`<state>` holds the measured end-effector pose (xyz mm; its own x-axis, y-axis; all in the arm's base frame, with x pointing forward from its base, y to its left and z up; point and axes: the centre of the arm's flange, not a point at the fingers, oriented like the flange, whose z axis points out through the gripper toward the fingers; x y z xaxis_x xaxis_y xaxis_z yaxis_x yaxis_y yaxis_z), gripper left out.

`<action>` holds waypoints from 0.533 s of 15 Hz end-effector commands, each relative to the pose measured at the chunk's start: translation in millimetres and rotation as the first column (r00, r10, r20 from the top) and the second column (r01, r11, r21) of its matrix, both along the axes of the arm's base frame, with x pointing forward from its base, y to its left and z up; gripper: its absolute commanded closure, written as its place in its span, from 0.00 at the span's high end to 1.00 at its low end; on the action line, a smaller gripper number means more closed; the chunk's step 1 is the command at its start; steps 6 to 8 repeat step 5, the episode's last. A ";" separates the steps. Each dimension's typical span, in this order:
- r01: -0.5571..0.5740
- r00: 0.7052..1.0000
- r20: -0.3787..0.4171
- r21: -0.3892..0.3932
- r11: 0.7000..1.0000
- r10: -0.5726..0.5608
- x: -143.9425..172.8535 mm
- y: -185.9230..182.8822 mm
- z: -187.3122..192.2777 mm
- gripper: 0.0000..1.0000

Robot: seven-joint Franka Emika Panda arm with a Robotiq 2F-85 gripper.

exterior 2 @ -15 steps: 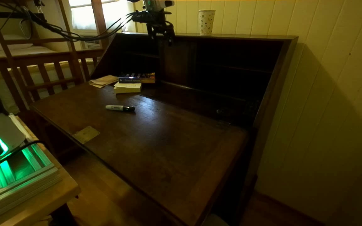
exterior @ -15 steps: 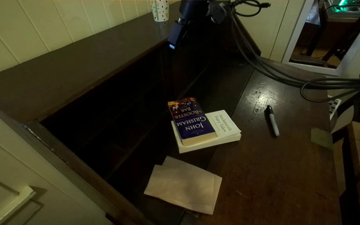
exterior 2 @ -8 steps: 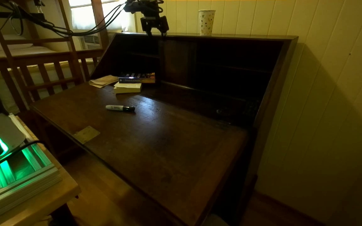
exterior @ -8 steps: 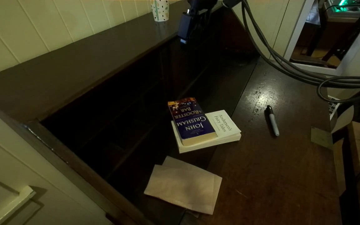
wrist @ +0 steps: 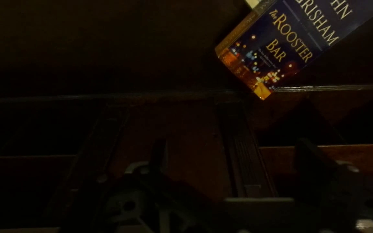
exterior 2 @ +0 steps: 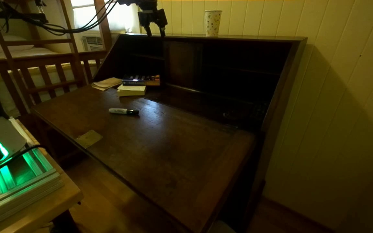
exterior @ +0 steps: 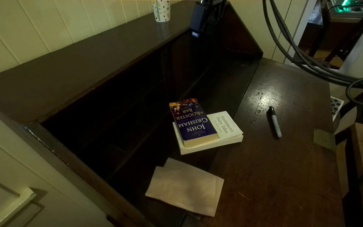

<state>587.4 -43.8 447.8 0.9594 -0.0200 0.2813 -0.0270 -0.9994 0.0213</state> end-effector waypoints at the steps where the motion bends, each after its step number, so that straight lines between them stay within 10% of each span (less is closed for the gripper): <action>1: 0.011 1.000 0.027 -0.019 1.000 -0.010 -33.8 6.0 2.7 1.00; 8: 0.003 1.000 0.009 0.001 1.000 -0.003 -19.1 2.1 2.1 1.00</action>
